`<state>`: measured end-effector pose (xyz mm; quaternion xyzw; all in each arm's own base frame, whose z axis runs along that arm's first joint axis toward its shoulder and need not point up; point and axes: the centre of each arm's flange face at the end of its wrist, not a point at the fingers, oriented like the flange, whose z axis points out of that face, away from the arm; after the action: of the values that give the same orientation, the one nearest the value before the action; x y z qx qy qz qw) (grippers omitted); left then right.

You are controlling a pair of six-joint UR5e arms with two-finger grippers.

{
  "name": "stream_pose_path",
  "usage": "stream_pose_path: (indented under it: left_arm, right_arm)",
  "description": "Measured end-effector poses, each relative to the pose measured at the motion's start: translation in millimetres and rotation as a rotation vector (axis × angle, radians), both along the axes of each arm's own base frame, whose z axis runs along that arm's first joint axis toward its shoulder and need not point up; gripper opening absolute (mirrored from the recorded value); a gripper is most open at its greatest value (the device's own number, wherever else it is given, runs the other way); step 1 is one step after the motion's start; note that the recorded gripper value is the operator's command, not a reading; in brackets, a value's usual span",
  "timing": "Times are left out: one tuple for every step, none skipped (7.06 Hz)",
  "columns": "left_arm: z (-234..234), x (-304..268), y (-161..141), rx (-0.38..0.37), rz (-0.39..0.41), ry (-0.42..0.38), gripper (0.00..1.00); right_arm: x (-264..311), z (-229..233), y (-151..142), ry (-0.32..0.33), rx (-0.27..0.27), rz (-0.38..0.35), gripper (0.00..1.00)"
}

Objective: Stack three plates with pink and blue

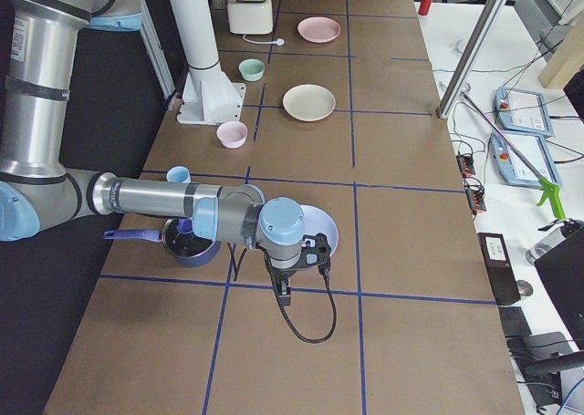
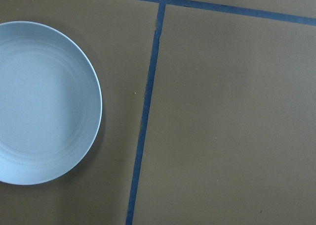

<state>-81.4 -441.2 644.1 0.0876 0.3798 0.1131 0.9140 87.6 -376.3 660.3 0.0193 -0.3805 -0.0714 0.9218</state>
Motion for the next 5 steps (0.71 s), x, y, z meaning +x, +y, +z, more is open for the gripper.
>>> stream_pose_path:
  left_arm:
    - [-7.9,4.4,-8.7,0.073,-0.010,0.004,1.00]
    - [-14.6,16.8,-16.7,0.075,-0.041,0.029,1.00]
    - [-21.3,42.3,-22.3,0.057,-0.065,0.062,1.00]
    - [-22.2,77.3,-21.8,0.028,-0.074,0.085,1.00]
    - [-13.0,112.1,-15.7,-0.033,-0.096,0.102,1.00]
  right_arm:
    - [0.0,-0.4,-0.5,0.000,0.001,0.000,1.00]
    - [0.0,-0.6,-0.7,0.000,0.001,0.000,1.00]
    - [0.0,-0.7,-0.9,0.000,0.002,0.000,1.00]
    - [0.0,-0.7,-0.9,0.000,0.001,0.000,1.00]
    - [0.0,-0.3,-0.8,0.000,0.001,0.000,1.00]
